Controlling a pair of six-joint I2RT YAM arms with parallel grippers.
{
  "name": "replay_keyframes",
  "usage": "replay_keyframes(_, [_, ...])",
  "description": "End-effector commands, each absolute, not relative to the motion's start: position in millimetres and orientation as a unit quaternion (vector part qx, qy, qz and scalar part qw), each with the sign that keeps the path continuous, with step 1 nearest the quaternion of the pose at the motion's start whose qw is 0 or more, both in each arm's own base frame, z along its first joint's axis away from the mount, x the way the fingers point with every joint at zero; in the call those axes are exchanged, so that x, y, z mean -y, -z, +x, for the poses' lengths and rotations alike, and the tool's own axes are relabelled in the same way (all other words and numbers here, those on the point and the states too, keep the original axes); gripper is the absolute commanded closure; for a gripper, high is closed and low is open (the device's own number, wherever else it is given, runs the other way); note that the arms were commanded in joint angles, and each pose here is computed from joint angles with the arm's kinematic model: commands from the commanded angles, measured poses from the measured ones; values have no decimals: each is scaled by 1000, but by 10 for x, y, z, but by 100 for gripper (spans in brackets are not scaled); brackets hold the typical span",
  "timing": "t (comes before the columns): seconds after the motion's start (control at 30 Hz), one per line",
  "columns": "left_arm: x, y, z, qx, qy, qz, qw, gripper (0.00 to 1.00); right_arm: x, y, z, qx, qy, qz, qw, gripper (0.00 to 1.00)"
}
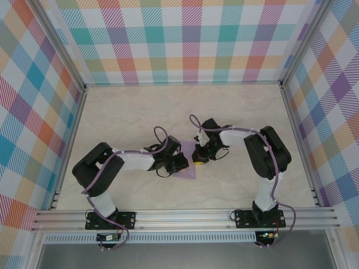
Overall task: Fold a paper plane with a square sheet of paper (pick it up from the middle)
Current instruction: Fold the triangle a second time at the center of the table.
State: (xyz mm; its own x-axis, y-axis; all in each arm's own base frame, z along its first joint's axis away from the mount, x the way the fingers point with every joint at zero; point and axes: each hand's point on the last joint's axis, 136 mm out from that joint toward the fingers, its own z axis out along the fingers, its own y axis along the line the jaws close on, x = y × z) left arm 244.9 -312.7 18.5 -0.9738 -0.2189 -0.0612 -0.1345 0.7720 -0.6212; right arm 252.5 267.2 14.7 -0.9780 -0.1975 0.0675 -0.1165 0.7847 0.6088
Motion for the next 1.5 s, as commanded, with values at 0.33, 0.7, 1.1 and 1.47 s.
replay_keyframes(0.33, [3147,-399,2573,-942,312,-38,116,88,-2354,231,2357,966,222,86,96,99])
replay_keyframes(0.7, [2905,-4,2605,-962,243,-65,104,88,-2239,315,2334,972,190,93,101,100])
replay_keyframes(1.1, [2456,35,2824,-953,253,-114,119,87,-2094,414,2342,978,143,103,108,100])
replay_keyframes(1.47, [2481,-431,3061,-927,328,-100,154,87,-2108,389,2348,978,147,104,106,100])
